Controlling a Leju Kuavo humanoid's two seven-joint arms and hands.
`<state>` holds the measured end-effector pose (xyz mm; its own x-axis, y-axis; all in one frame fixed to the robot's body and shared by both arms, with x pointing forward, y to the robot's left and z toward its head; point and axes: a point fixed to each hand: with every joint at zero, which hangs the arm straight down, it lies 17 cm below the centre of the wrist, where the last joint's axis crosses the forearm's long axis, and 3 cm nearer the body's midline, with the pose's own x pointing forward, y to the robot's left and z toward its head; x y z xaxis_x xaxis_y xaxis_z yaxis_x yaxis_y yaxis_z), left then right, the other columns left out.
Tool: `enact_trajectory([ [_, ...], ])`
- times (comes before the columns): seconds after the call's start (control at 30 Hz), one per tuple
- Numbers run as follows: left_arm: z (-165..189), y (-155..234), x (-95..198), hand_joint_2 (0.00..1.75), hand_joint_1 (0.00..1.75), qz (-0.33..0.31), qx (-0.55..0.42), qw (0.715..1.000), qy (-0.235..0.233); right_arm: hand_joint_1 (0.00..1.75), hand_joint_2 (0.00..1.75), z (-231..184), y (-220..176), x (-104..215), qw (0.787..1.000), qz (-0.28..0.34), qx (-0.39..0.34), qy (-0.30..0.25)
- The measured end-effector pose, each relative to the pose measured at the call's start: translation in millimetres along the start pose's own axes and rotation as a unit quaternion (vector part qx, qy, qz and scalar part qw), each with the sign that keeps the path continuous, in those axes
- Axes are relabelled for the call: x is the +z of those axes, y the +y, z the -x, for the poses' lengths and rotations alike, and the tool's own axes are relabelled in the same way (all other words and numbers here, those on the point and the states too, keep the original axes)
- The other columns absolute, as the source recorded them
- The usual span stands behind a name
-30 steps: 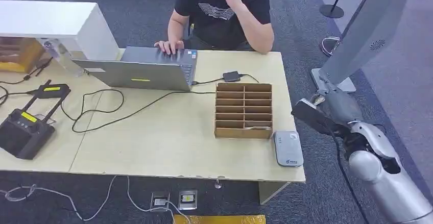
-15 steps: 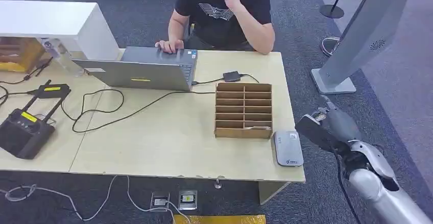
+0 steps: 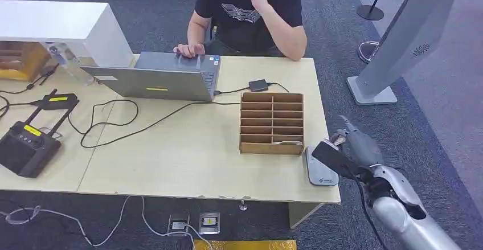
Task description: Pass the card to the sensor for recognition and then transmit it.
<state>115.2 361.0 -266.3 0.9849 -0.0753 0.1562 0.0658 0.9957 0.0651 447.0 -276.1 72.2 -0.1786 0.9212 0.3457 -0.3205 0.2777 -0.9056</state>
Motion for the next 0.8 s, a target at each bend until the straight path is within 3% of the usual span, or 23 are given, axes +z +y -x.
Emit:
enact_trajectory([
  [0.4, -1.8, -2.8, -0.5, 0.00, 0.00, -0.002, 0.010, 1.000, -0.001, 1.75, 1.75, -0.3, 30.8, -5.2, 1.000, -0.030, 0.009, -0.006],
  [0.8, -2.2, -2.6, -0.4, 0.00, 0.00, -0.002, 0.010, 1.000, -0.001, 1.75, 1.75, 40.5, 47.5, -6.9, 0.998, -0.041, -0.006, 0.038],
])
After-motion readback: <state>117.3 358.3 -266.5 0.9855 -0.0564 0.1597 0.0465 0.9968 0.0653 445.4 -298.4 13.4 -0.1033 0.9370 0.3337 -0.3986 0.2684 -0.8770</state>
